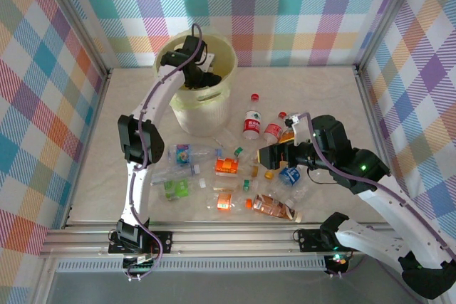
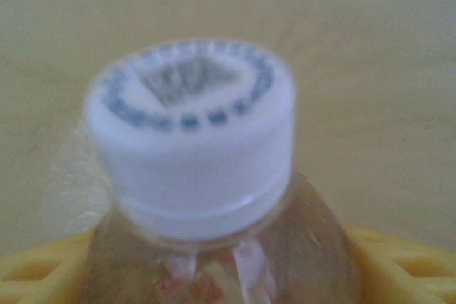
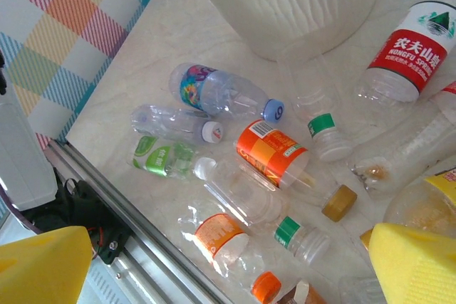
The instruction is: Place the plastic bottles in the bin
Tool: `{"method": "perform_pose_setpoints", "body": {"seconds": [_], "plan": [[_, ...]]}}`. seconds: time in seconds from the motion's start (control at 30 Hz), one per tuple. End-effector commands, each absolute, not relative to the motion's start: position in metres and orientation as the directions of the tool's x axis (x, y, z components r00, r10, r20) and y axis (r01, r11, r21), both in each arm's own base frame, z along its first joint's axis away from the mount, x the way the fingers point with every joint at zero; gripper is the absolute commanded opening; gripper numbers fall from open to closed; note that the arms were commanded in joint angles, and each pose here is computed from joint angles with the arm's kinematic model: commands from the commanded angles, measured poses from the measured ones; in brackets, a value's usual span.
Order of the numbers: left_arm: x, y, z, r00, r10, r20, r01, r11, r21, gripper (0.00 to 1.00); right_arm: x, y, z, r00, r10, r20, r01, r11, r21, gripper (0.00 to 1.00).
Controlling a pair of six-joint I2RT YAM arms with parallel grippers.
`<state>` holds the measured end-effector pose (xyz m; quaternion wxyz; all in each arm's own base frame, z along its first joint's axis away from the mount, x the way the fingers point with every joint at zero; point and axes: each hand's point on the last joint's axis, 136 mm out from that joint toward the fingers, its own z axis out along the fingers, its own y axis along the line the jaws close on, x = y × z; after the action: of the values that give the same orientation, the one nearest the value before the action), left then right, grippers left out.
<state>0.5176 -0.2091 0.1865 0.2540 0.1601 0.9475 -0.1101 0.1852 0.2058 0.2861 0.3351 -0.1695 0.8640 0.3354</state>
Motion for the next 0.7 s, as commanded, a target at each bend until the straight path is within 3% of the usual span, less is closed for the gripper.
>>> {"method": "perform_pose_setpoints", "body": {"seconds": [0.0,0.37,0.67], "plan": [[0.515,-0.214,0.205,-0.802,0.249,-0.543,0.379,0.915,-0.141,0.79,0.182,0.200,0.286,-0.724,-0.049,-0.688,-0.496,0.730,0.470,1.00],[0.512,-0.215,0.232,-0.777,0.227,-0.588,0.383,0.911,-0.154,0.91,0.180,0.195,0.285,-0.725,-0.038,-0.688,-0.484,0.738,0.470,1.00],[0.505,-0.211,0.281,-0.718,0.187,-0.671,0.379,0.913,-0.151,1.00,0.178,0.196,0.285,-0.724,-0.036,-0.689,-0.489,0.730,0.477,1.00]]}}
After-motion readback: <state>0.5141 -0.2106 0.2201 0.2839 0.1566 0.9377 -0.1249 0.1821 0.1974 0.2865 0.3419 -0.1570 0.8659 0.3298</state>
